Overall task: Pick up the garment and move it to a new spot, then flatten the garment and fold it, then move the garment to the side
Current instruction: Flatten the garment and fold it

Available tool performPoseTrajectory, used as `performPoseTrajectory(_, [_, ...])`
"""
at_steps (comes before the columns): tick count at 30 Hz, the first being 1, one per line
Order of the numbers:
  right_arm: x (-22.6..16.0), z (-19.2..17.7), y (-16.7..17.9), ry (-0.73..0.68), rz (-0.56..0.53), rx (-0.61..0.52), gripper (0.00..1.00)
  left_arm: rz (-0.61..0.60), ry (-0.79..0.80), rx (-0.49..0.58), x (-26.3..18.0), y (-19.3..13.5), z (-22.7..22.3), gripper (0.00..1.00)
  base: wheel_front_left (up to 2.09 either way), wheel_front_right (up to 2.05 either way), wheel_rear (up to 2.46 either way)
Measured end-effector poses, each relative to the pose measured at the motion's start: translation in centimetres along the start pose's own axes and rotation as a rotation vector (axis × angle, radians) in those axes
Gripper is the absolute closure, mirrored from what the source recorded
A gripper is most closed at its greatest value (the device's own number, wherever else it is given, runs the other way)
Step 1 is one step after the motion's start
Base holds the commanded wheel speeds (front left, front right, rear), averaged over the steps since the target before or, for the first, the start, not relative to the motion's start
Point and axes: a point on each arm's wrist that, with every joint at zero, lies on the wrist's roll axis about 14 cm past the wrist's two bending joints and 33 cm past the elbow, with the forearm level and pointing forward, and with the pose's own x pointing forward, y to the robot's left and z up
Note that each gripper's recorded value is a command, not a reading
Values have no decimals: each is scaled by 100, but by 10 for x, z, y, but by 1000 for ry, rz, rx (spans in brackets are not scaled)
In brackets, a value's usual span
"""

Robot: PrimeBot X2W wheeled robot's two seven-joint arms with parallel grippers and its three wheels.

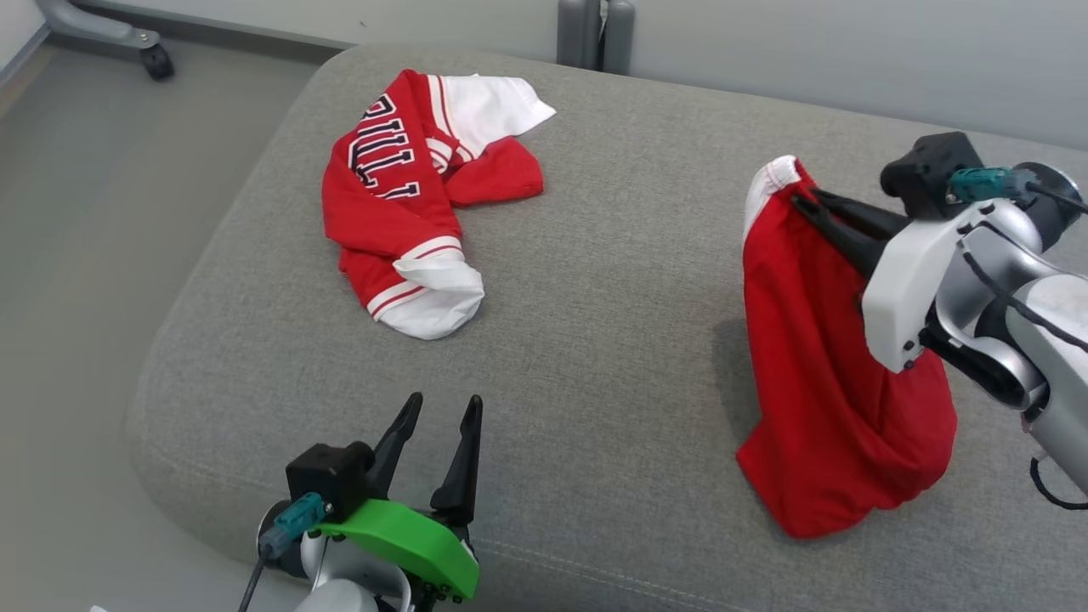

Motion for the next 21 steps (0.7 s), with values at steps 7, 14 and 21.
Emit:
performPoseTrajectory(7, [-50, -23, -60, 35, -226, 72, 100, -106, 38, 28, 9, -26, -11, 0, 0, 0, 0])
performPoseTrajectory(14, [-118, -98, -80, 189, -419, 249, 100, -218, 89, 33, 16, -57, -26, 0, 0, 0, 0])
performPoseTrajectory(21, [-173, -149, -73, 262, -542, 388, 100, -327, 156, 27, 23, -87, -43, 0, 0, 0, 0])
